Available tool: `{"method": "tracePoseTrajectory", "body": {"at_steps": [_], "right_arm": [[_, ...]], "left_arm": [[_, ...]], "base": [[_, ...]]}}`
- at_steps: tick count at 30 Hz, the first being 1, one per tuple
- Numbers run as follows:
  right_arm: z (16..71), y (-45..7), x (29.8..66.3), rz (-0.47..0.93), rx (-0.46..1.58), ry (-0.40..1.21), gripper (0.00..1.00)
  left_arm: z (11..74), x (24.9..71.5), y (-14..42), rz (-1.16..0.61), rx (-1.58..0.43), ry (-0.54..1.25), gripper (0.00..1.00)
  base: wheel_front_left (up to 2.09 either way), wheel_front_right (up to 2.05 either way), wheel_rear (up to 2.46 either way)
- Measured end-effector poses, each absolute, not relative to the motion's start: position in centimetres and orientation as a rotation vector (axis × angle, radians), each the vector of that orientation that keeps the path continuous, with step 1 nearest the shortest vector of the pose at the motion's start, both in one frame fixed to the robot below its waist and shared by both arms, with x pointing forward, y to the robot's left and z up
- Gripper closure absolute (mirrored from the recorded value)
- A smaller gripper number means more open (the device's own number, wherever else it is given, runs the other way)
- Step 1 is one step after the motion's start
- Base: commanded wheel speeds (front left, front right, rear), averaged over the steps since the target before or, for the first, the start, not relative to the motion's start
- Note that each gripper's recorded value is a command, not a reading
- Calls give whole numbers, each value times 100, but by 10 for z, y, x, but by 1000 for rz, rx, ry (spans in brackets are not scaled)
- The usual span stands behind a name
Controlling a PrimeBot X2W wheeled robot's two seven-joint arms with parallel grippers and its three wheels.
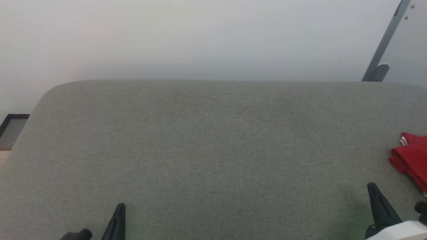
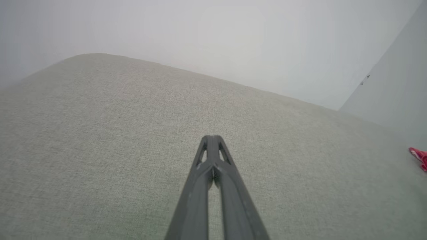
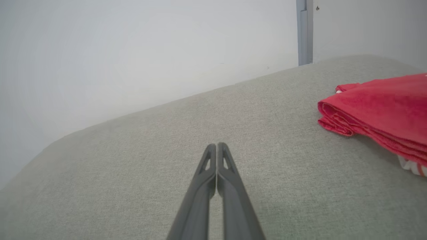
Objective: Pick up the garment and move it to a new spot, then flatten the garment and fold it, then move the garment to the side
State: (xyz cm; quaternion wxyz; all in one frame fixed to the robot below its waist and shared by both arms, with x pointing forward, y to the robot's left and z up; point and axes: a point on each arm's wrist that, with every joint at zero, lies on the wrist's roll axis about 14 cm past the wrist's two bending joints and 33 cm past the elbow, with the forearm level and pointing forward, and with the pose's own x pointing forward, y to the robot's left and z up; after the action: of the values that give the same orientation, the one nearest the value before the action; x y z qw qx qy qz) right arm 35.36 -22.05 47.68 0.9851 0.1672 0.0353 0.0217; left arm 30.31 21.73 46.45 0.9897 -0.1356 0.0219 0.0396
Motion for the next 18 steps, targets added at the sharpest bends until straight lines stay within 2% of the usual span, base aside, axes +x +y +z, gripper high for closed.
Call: {"method": "tracePoseTrajectory", "body": {"at_steps": [18], "right_arm": [[478,-219,361,-14,623,76,100]], "left_arm": [[469,321,222,123,-570,38,100]], "base": [[0,0,0]]}}
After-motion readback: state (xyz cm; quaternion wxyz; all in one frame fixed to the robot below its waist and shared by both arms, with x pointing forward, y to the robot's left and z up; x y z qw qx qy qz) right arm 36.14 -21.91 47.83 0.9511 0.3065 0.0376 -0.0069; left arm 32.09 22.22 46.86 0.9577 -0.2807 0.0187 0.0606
